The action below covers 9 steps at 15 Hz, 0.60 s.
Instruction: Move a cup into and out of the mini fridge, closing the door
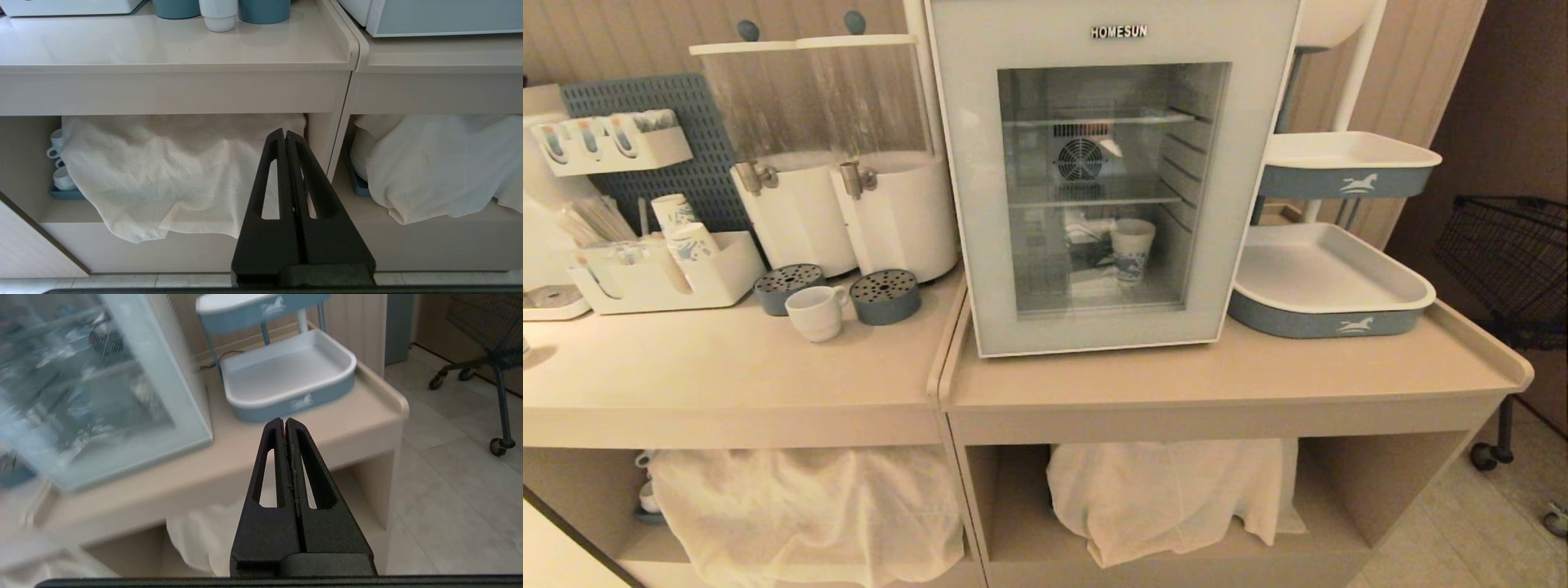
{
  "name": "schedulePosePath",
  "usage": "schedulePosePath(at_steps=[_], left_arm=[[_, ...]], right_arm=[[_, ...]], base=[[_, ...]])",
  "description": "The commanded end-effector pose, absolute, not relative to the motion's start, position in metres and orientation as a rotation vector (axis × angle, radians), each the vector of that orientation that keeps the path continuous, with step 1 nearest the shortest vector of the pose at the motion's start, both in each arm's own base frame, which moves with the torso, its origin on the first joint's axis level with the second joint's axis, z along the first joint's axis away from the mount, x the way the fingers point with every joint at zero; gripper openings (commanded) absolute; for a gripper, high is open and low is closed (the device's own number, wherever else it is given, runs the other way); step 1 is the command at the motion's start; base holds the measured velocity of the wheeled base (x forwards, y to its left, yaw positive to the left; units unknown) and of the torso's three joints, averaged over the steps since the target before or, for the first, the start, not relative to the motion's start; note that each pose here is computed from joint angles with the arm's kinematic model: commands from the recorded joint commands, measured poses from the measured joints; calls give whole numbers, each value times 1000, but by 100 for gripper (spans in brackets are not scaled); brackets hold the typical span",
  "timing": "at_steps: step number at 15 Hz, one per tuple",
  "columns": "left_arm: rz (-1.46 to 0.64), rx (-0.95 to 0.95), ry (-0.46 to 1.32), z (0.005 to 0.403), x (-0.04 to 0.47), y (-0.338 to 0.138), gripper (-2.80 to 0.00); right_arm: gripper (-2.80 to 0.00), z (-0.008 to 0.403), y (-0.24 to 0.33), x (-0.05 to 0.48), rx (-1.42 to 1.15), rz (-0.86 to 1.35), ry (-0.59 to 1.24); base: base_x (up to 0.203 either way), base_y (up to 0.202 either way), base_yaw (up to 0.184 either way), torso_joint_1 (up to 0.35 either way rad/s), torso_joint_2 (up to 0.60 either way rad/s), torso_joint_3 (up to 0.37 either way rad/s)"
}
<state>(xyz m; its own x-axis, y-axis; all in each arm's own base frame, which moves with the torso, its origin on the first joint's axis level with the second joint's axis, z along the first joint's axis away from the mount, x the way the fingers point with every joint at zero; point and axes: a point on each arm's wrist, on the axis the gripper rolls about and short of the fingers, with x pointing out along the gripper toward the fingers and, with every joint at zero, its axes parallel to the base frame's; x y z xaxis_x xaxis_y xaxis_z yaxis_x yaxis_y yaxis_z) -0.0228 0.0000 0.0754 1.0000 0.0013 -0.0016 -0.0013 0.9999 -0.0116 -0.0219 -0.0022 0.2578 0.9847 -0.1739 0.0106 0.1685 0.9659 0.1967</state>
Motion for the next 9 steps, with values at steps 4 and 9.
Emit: schedulePosePath(at_steps=[4,9], left_arm=[[2,-12,2,75,-23,0,-280],[2,-12,1,75,-23,0,-280]], right_arm=[[-280,171,-1,-72,155,-71,-160],[-280,100,-3,-28,38,-136,-167]], base=[[0,0,0,0,0,0],[0,0,0,0,0,0]])
